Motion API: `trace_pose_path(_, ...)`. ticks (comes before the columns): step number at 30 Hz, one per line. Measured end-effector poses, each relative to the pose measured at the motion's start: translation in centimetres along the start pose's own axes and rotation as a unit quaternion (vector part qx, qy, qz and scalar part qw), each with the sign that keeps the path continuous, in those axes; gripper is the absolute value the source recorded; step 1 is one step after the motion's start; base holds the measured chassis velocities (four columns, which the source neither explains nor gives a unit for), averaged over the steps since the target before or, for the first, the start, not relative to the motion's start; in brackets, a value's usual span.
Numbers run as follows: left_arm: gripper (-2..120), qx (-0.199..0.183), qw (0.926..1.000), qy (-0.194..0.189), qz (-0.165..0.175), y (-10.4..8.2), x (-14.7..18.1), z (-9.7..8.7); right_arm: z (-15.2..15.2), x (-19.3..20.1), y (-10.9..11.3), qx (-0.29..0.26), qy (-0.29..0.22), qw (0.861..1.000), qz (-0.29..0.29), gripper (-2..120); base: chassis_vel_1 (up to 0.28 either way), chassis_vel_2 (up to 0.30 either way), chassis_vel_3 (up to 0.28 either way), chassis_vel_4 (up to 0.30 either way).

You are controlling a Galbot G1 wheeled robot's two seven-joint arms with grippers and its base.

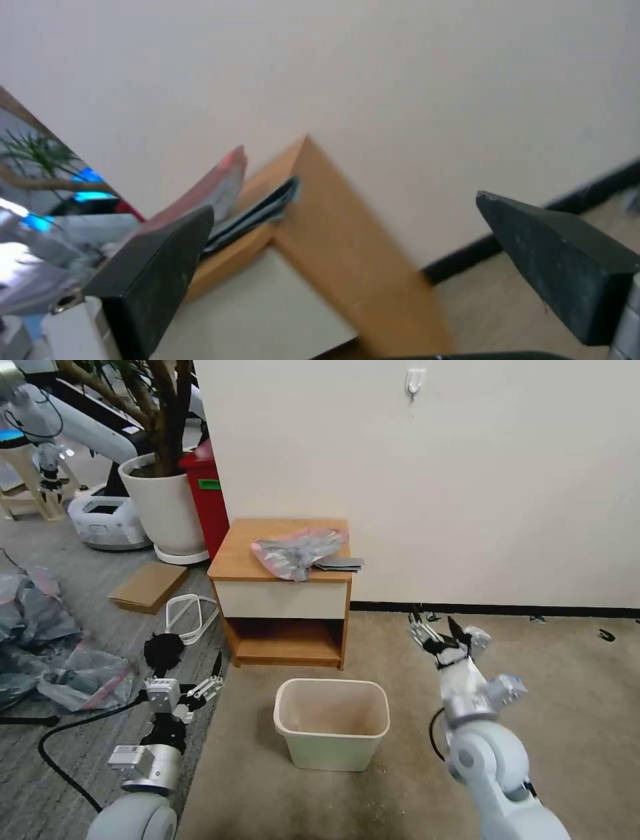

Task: Pick up the garbage bag from the table and place it over the trash can.

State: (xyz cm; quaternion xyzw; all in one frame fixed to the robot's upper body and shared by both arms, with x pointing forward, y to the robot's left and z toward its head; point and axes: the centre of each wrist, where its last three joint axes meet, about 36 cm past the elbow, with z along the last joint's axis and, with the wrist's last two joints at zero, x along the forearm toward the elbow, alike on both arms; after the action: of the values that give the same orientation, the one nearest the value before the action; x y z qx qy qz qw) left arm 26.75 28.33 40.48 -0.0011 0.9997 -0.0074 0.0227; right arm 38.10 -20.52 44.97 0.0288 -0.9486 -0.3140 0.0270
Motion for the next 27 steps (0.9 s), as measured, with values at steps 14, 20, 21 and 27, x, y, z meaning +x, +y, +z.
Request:
trace_pose_path(14, 100, -0.008, 0.9997, 0.003, -0.025, 0.3, 1.4, 0.2, -2.9, -9.2, 3.7, -0.275, 0.141, 0.951, -0.008, 99, 0.000, 0.000, 0.000, 0.000)
trace_pose_path(20, 100, -0.009, 0.9994, 0.003, -0.034, 0.5, 1.8, 0.3, -3.2, -11.7, 4.2, -0.316, 0.154, 0.936, -0.013, 99, 0.000, 0.000, 0.000, 0.000)
trace_pose_path(21, 100, -0.009, 0.9993, 0.002, -0.036, 0.5, 1.8, 0.3, -3.1, -12.4, 4.4, -0.323, 0.157, 0.933, -0.012, 99, 0.000, 0.000, 0.000, 0.000)
trace_pose_path(27, 100, -0.008, 0.9990, 0.002, -0.044, 0.6, 2.0, 0.5, -2.3, -15.4, 5.4, -0.338, 0.166, 0.926, -0.007, 99, 0.000, 0.000, 0.000, 0.000)
